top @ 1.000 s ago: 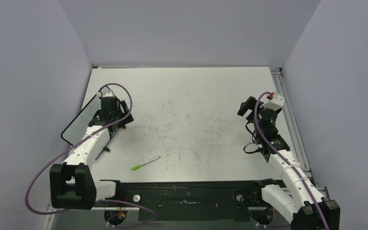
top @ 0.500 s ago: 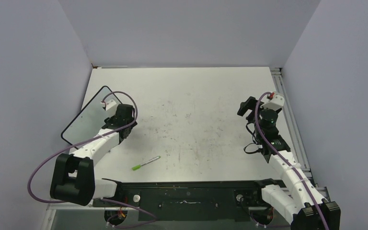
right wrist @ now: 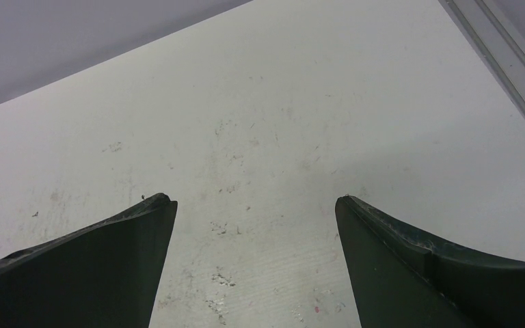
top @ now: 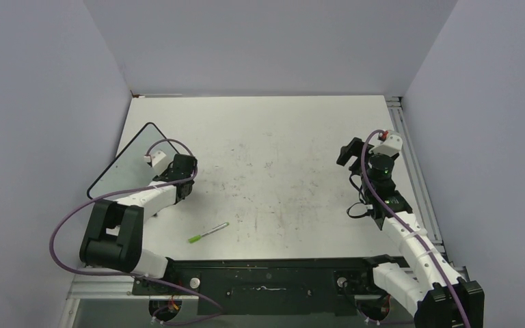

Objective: Write a sentence on the whiteboard
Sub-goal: Move the whiteboard to the center of the board.

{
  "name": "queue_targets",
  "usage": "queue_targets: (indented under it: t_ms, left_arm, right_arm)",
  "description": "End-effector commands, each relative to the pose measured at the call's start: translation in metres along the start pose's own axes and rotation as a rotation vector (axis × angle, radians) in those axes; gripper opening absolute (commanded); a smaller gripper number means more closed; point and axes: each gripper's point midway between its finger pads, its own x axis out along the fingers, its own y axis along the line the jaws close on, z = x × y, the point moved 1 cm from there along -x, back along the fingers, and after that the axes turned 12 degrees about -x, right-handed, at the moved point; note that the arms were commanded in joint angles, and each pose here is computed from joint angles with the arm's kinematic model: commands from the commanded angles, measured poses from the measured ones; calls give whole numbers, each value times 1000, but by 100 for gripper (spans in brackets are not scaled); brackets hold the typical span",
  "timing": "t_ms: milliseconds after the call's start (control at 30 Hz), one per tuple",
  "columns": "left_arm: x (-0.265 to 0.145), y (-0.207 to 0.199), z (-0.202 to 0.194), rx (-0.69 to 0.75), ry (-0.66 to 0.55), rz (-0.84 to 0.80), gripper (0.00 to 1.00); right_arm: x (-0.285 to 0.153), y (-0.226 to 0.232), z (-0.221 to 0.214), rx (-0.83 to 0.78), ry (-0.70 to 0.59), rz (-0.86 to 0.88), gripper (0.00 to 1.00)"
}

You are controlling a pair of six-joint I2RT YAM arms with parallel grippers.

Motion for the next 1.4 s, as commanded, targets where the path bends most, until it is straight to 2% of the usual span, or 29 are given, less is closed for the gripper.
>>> queue_targets:
  t_ms: [0, 133, 267, 700, 933, 1367]
  left_arm:
    - [5, -19, 12, -45, -59, -30, 42]
    - [8, -23, 18, -23, -84, -19, 40]
    - [12, -20, 23, -19, -93, -3, 32]
    - [24, -33, 20, -4, -54, -29, 36]
    - [28, -26, 21, -38, -44, -5, 37]
    - [31, -20, 18, -44, -21, 19, 33]
  right_arm:
    - [2, 9, 30, 32, -80, 29, 90]
    - [2, 9, 29, 32, -79, 29, 90]
    - [4, 10, 28, 33, -73, 32, 90]
    - [4, 12, 28, 36, -72, 42, 90]
    - [6, 12, 26, 34, -67, 42, 90]
    - [7, 13, 23, 33, -61, 48, 90]
